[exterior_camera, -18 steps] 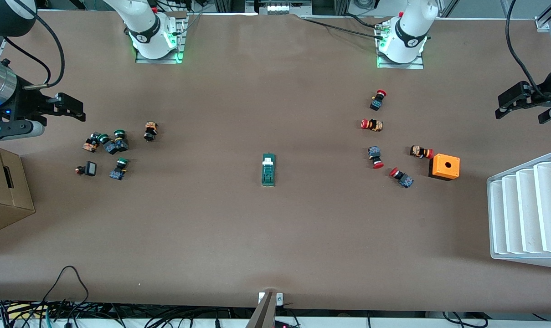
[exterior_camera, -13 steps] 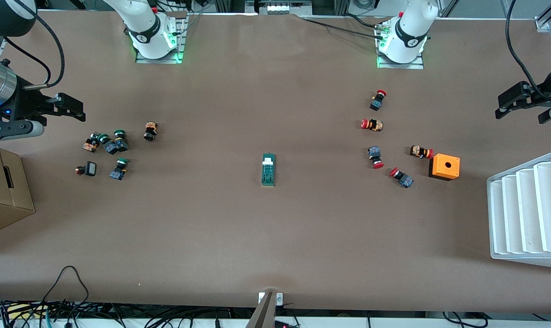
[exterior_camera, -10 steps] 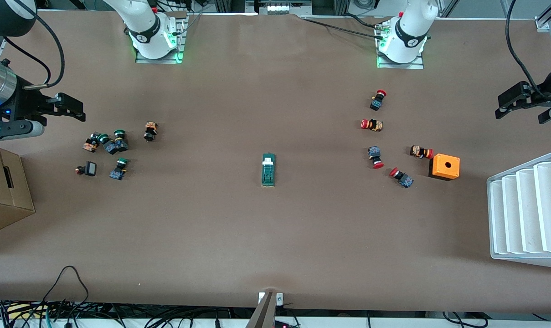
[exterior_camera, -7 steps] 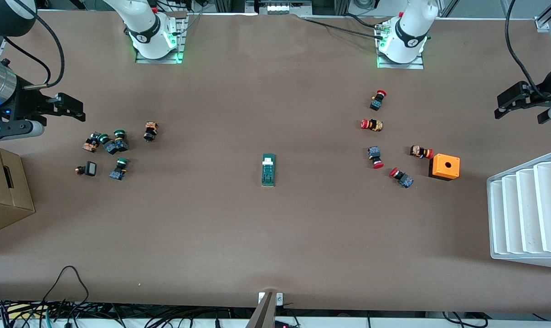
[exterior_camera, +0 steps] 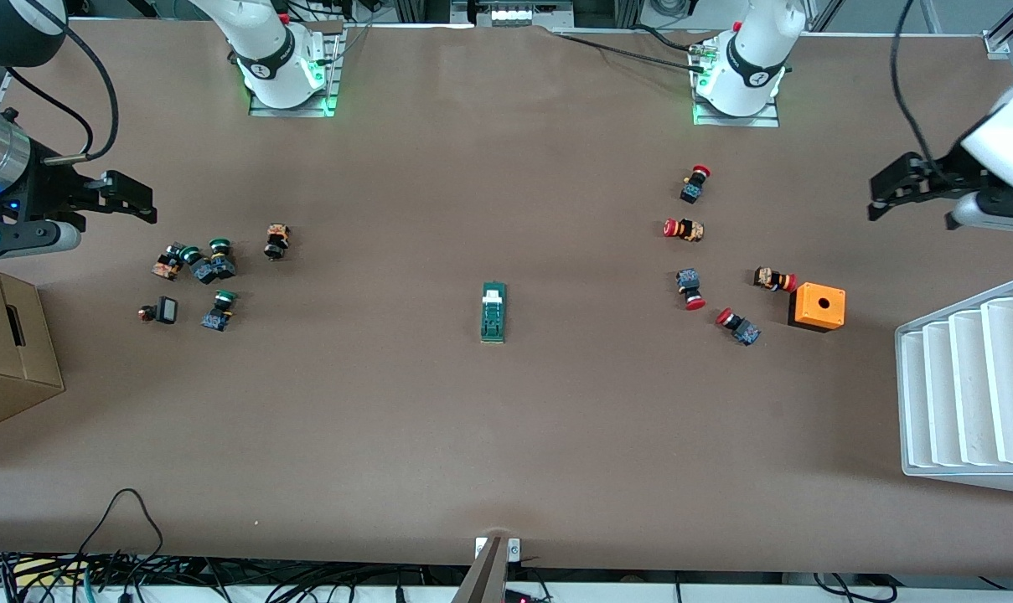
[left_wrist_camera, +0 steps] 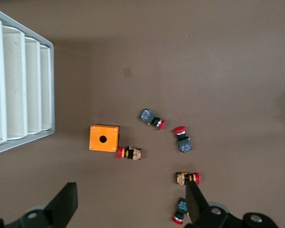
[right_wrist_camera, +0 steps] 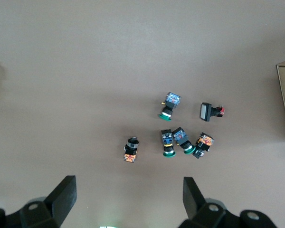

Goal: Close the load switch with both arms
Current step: 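Move the left gripper over the green load switch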

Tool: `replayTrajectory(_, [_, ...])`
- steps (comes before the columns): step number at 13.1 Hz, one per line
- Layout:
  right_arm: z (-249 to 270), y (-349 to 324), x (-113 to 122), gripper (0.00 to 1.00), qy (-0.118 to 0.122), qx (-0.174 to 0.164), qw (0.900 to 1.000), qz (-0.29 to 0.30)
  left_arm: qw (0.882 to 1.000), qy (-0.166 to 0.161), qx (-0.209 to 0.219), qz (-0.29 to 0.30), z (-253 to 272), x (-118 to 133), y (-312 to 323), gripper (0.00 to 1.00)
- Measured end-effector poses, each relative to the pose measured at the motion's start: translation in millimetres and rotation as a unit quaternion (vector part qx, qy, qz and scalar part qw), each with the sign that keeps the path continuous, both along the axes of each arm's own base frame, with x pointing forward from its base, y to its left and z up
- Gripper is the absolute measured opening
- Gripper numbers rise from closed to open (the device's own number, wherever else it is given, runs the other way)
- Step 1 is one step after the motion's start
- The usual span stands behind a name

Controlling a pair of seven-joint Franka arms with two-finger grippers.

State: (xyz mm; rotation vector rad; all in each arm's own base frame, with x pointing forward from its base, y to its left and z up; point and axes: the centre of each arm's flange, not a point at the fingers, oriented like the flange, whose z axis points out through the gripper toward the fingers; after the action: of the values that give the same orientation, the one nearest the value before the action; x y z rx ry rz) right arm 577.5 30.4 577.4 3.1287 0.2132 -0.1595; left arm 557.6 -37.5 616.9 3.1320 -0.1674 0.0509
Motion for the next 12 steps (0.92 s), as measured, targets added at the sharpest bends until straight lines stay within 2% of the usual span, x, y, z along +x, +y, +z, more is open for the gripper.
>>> replayTrajectory(5, [0, 0, 0, 1.00, 0.000, 0.000, 1.000, 0.000, 0.999, -0.014, -0.010, 0.051, -2, -10, -101, 1.00])
replayTrajectory(9, [0, 0, 0, 1.00, 0.000, 0.000, 1.000, 0.000, 0.995, -0.039, -0.038, 0.090, -23, -28, -219, 1.00])
replayTrajectory(12, [0, 0, 0, 1.00, 0.000, 0.000, 1.000, 0.000, 0.991, -0.073, -0.049, 0.104, -59, -29, -266, 1.00])
